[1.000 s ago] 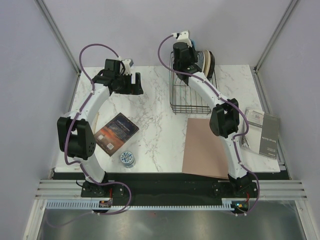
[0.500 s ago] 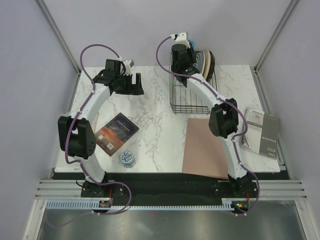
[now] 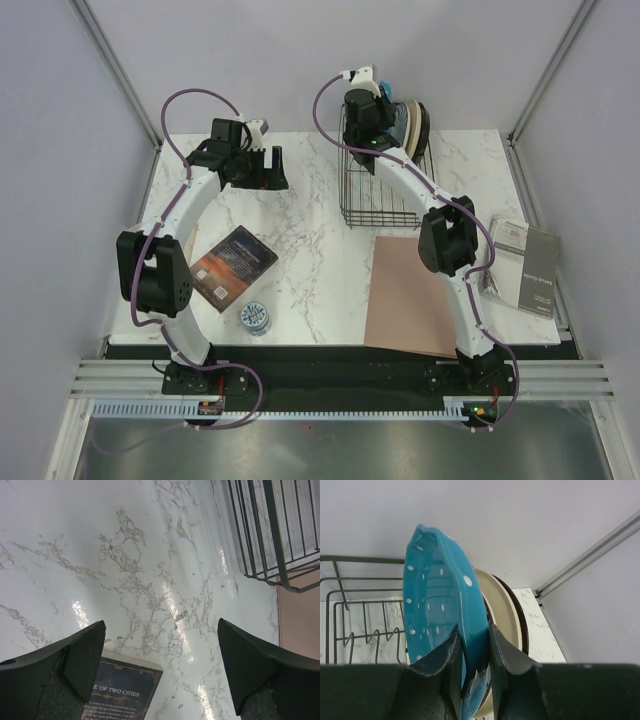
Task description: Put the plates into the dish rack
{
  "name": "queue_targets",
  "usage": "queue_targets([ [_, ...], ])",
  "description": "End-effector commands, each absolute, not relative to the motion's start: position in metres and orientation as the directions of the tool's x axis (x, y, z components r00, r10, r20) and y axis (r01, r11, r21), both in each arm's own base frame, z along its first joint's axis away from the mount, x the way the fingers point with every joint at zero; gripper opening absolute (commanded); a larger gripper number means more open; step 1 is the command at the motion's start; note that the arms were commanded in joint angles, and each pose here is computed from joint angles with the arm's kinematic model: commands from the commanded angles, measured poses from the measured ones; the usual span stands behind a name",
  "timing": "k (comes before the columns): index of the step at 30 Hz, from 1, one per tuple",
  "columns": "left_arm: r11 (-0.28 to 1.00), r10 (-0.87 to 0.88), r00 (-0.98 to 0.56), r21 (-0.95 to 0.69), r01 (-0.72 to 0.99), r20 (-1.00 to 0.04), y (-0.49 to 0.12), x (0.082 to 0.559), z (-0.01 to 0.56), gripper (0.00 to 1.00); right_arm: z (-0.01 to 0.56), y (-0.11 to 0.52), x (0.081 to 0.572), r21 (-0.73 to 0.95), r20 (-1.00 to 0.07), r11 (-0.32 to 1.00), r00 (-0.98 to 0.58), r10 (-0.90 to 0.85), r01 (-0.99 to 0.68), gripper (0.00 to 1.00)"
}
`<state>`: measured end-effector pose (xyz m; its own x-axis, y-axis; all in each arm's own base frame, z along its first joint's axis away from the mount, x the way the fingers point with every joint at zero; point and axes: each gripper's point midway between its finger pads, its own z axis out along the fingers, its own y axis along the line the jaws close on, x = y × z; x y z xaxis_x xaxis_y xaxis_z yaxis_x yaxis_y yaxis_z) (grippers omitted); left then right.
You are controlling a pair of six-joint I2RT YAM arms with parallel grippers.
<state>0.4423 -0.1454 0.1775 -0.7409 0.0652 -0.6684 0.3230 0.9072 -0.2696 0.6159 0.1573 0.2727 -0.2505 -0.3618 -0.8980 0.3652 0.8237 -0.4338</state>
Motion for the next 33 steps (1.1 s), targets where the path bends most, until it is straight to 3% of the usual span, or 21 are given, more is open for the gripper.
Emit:
queue_targets([
  [1, 0.897, 0.061, -0.714, -0.276, 0.346, -0.697, -0.150, 0.451, 0.191, 1.00, 0.345, 0.152, 0.604, -0.279, -0.960, 0.856, -0.090, -0.267, 0.436, 0.00],
  [11, 0.897, 0.060, -0.725, -0.281, 0.341, -0.686, -0.150, 0.450, 0.187, 1.00, 0.283, 0.155, 0.613, -0.390, -0.919, 0.828, -0.229, -0.321, 0.403, 0.01],
  [12, 0.897, 0.060, -0.725, -0.281, 0.341, -0.686, -0.150, 0.450, 0.187, 1.00, 0.278, 0.156, 0.614, -0.398, -0.915, 0.827, -0.237, -0.326, 0.398, 0.10],
  [17, 0.895, 0.055, -0.735, -0.292, 0.336, -0.676, -0.151, 0.449, 0.183, 1.00, 0.274, 0.156, 0.613, -0.412, -0.908, 0.822, -0.250, -0.336, 0.392, 0.32],
  [20, 0.894, 0.053, -0.736, -0.297, 0.335, -0.674, -0.152, 0.450, 0.183, 1.00, 0.275, 0.155, 0.612, -0.414, -0.907, 0.822, -0.252, -0.337, 0.392, 0.36],
  [22, 0.893, 0.051, -0.737, -0.300, 0.336, -0.674, -0.153, 0.450, 0.183, 1.00, 0.280, 0.155, 0.610, -0.409, -0.910, 0.824, -0.246, -0.335, 0.392, 0.44],
  [24, 0.893, 0.050, -0.739, -0.301, 0.335, -0.672, -0.153, 0.449, 0.182, 1.00, 0.288, 0.157, 0.608, -0.403, -0.913, 0.830, -0.235, -0.335, 0.385, 0.58],
  [29, 0.890, 0.045, -0.736, -0.307, 0.337, -0.676, -0.154, 0.450, 0.186, 1.00, 0.315, 0.163, 0.597, -0.389, -0.920, 0.844, -0.198, -0.338, 0.370, 0.70],
  [32, 0.896, 0.048, -0.714, -0.287, 0.340, -0.698, -0.152, 0.455, 0.196, 1.00, 0.341, 0.173, 0.585, -0.381, -0.924, 0.870, -0.153, -0.350, 0.311, 0.84],
  [33, 0.898, 0.051, -0.700, -0.274, 0.343, -0.712, -0.151, 0.458, 0.203, 1.00, 0.350, 0.173, 0.577, -0.378, -0.926, 0.877, -0.143, -0.350, 0.296, 0.94],
])
